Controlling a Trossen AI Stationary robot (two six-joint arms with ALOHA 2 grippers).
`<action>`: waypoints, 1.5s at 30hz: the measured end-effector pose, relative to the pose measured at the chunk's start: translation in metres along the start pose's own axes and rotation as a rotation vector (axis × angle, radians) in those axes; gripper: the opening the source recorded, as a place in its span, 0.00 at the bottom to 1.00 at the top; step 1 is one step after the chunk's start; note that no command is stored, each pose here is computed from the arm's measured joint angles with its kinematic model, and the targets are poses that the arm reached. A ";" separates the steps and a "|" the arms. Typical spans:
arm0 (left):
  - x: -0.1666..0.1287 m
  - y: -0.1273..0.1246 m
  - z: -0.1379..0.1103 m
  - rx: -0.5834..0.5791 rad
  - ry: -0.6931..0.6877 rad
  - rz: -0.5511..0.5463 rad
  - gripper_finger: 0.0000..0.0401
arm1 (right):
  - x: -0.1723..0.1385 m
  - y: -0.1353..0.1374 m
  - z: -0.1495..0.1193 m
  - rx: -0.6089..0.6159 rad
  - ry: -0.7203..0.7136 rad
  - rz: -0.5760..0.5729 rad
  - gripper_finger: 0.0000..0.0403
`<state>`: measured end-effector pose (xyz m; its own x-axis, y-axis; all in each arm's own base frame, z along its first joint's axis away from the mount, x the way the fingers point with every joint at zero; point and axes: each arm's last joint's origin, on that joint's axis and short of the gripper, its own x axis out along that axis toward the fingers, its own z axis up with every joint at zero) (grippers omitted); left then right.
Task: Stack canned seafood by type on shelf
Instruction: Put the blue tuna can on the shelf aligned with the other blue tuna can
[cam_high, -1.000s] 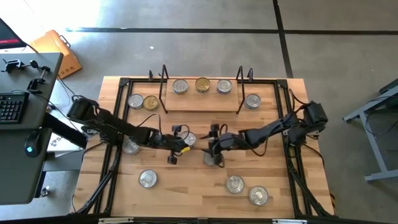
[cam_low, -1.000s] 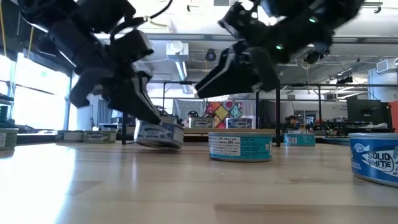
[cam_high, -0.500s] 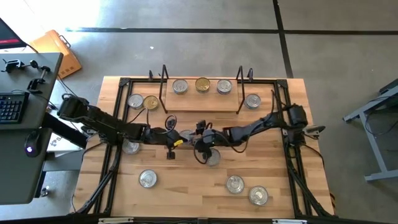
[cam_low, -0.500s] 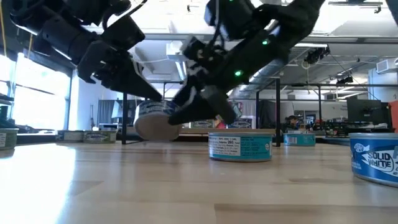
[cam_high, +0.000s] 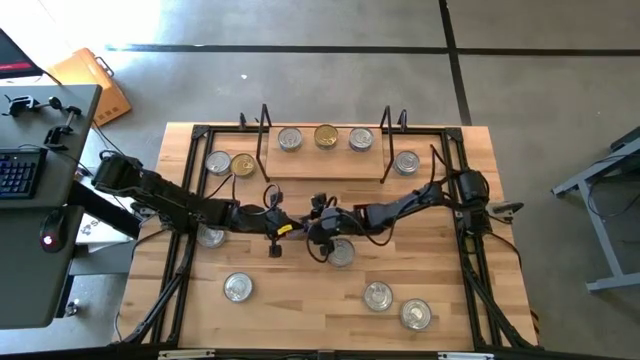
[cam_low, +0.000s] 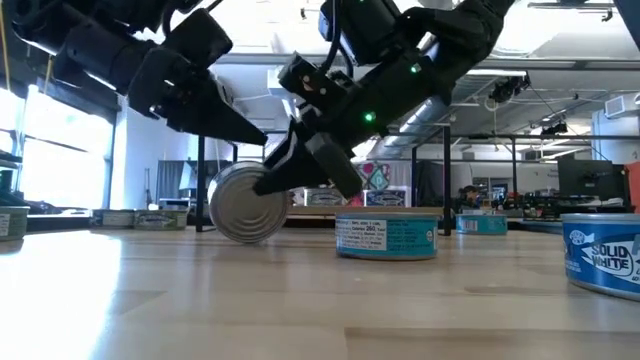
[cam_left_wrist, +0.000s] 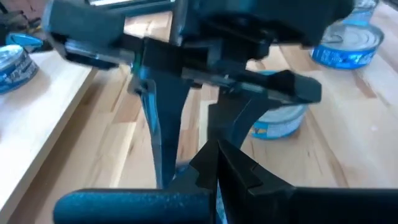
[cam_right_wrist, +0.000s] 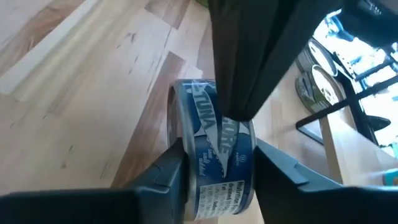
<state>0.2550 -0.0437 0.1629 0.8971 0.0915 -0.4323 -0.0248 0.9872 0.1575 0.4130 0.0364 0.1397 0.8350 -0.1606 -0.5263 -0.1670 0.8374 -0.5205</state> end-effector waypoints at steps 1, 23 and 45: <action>-0.001 -0.001 0.000 0.011 0.000 -0.003 0.00 | 0.000 0.000 -0.001 0.004 0.007 0.003 0.30; -0.021 -0.041 -0.002 0.024 -0.024 0.299 0.00 | -0.109 -0.045 -0.025 -0.036 0.617 -0.514 0.30; 0.003 -0.044 -0.003 0.052 -0.130 0.323 0.00 | -0.085 -0.077 -0.080 0.075 0.642 -0.484 0.53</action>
<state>0.2573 -0.0868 0.1516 0.8952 0.3776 -0.2367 -0.2972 0.9016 0.3143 0.3128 -0.0561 0.1714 0.3381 -0.7642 -0.5493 0.1910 0.6272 -0.7551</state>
